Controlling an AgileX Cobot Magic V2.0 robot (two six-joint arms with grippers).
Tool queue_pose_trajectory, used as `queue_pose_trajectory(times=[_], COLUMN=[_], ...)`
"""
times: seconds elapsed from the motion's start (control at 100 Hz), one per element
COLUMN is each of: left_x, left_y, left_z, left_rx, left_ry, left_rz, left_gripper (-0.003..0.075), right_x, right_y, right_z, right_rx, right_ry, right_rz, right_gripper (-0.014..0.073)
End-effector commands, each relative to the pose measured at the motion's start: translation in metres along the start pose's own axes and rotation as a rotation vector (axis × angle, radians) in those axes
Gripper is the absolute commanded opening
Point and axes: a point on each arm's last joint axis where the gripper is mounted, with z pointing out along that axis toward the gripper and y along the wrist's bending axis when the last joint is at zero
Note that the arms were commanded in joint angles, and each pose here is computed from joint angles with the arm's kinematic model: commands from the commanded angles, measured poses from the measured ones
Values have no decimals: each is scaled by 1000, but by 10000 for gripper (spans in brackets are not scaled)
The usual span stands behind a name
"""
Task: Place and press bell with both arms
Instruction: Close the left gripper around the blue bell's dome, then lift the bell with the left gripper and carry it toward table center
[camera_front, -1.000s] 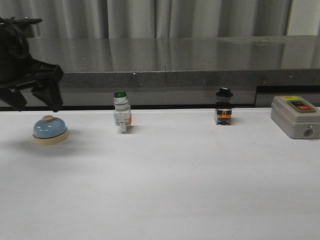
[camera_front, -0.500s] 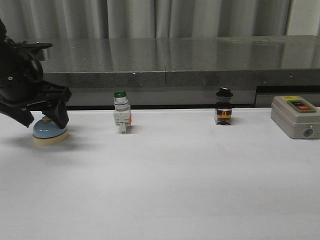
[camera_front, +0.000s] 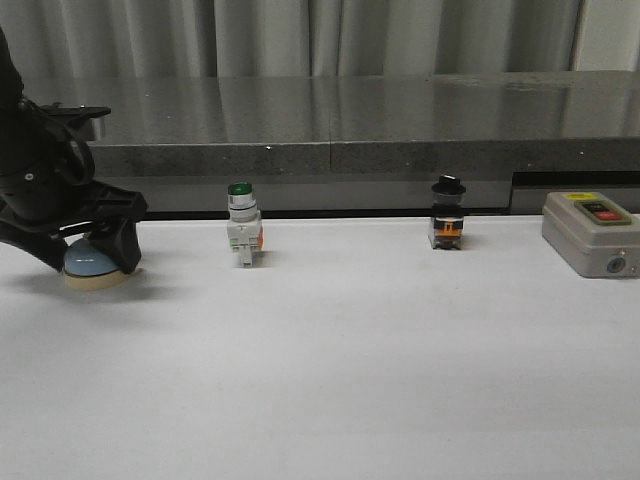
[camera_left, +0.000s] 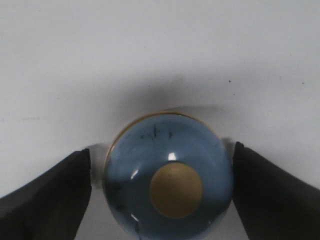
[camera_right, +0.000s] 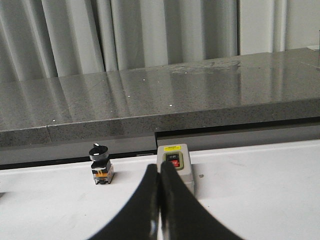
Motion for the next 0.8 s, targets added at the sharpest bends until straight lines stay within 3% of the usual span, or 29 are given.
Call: queue_pose_trajectory(times=[0.0,0.21,0.31,0.63,0.79], left_x=[-18,-17,-17,-15,-13], left_y=[-5,-5,-6,-12,-30], left_z=[-22,-24,-29,-76,-109], left_rx=[3,3,5,40,81], left_ry=[-98,-86,-81,-28,-32], left_rz=[6,13,14,14,43], left_gripper=[509,268,204,188,188], right_x=[-16,-16,-16,-16,-16], right_y=[3,3,3,3,3], right_z=[-3,-3,-3,-3,-3], right_rx=[-19,-19,-19,-19,-19], right_ry=[-125,-125,-125,-125,-125], right_rz=[-1,-1,-1,-1,-1], right_gripper=[-64,-64,-64,-64,-64])
